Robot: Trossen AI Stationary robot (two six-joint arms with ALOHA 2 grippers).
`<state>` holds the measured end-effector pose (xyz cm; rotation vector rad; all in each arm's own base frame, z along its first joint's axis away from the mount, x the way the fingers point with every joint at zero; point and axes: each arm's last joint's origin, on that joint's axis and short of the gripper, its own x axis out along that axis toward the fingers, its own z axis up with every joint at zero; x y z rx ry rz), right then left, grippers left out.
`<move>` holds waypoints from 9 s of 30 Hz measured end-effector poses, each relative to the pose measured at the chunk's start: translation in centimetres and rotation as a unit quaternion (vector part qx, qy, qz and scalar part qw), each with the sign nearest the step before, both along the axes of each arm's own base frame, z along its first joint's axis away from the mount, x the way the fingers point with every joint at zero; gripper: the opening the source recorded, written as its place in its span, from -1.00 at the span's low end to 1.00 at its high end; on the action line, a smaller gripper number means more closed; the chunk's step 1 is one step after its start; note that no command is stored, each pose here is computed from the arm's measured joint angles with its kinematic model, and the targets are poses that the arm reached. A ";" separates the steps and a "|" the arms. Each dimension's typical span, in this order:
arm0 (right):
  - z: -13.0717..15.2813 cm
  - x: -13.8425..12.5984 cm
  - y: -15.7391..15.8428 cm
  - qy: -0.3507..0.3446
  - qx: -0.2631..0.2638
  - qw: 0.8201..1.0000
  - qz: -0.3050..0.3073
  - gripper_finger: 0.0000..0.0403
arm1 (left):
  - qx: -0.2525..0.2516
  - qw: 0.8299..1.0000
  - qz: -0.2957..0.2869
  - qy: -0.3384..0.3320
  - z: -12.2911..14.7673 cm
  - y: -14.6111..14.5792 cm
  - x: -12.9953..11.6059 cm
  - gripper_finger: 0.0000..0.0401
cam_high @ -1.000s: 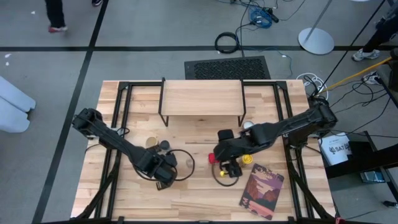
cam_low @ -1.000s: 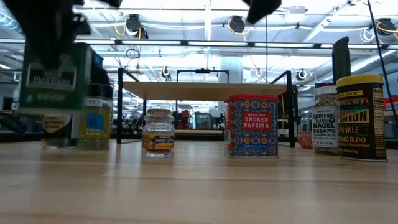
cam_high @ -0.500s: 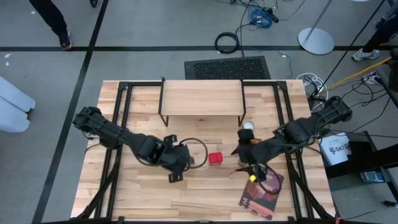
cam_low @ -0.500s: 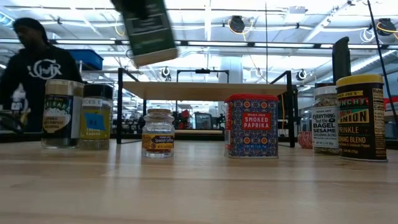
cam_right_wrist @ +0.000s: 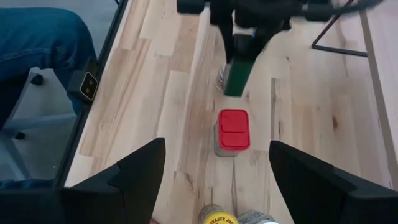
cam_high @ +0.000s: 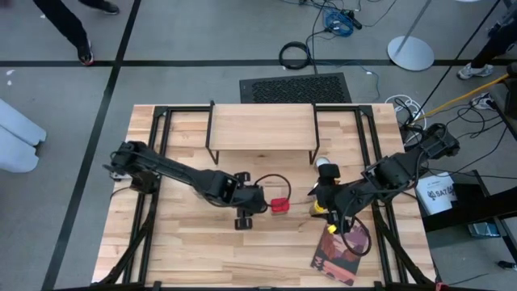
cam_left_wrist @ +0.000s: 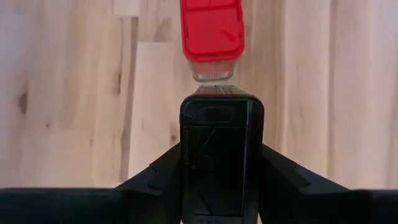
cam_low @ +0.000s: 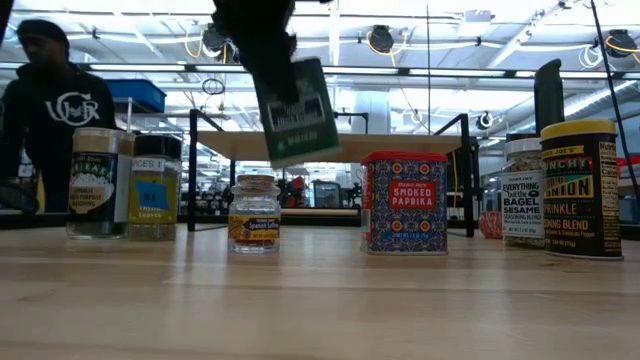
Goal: Shelf spices
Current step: Put the green packet of spices into the center of the table, then put the dark yellow spice bottle into the center of the table
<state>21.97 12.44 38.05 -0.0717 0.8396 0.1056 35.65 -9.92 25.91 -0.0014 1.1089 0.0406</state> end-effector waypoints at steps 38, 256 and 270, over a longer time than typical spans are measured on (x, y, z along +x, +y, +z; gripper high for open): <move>0.0 0.0 0.0 0.000 0.002 1.000 -0.003 0.36 | 0.007 0.999 -0.023 -0.025 0.2 -0.4 1.6 -0.24; -3.7 0.9 0.7 0.000 -0.021 1.000 0.013 0.36 | 0.064 0.983 0.048 0.164 -2.8 4.3 -9.0 0.44; -3.7 0.9 0.7 0.000 -0.022 1.000 0.014 0.36 | 0.050 0.979 0.043 0.191 -5.0 4.4 -9.9 0.44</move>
